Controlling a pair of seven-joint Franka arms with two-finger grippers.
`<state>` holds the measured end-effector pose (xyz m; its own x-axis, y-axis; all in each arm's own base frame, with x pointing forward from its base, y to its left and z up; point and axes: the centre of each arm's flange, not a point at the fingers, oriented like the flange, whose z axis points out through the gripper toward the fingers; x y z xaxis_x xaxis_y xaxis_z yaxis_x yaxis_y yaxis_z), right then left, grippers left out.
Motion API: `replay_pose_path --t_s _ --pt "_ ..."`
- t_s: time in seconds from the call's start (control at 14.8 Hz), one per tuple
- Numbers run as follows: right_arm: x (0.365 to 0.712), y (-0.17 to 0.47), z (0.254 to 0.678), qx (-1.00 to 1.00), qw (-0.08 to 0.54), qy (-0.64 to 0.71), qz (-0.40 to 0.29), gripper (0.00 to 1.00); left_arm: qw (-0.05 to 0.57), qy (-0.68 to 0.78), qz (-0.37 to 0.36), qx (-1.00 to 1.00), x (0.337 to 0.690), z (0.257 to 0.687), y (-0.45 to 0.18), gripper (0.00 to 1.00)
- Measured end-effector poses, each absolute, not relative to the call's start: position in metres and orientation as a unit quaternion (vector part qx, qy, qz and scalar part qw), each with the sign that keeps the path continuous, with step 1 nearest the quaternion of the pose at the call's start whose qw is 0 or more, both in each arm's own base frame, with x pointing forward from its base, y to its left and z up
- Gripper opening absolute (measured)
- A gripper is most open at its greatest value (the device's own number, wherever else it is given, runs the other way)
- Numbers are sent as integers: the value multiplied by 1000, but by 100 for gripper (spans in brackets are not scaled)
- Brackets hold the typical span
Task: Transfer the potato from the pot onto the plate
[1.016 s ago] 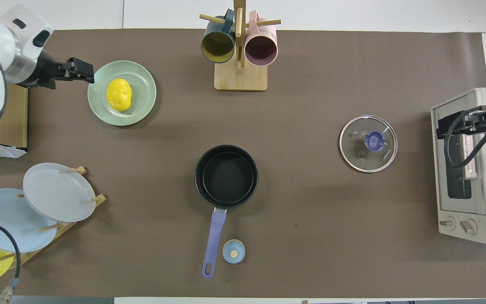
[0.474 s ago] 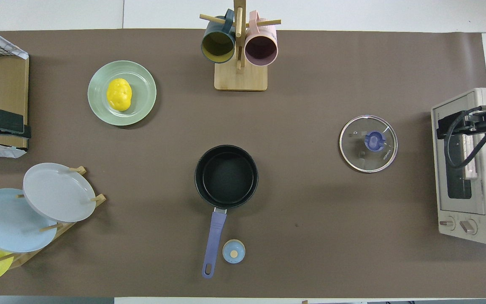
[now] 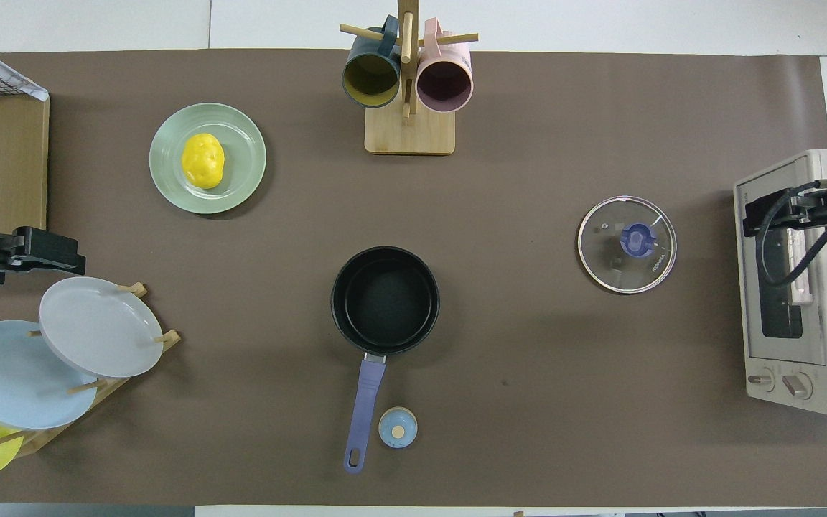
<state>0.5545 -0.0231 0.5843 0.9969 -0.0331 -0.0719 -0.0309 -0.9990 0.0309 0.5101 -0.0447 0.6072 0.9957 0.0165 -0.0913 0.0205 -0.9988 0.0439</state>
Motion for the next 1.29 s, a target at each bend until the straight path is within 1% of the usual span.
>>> replay_pose_path --t_s 0.14,0.34,0.41,0.74,1.29 --pt "554 -23 584 999 15 -16 -36 100 21 9 -45 999 516 620 -44 100" --pt "554 -23 584 999 15 -16 -36 100 8 -2 -40 999 519 650 -45 100" --pt "554 -23 584 999 15 -16 -36 100 7 -8 -41 999 518 651 -46 100" --pt "554 -23 584 999 15 -16 -36 100 5 -15 -60 998 524 630 -51 100" --pt "554 -23 584 999 15 -16 -36 100 6 -15 -52 999 525 632 -50 100"
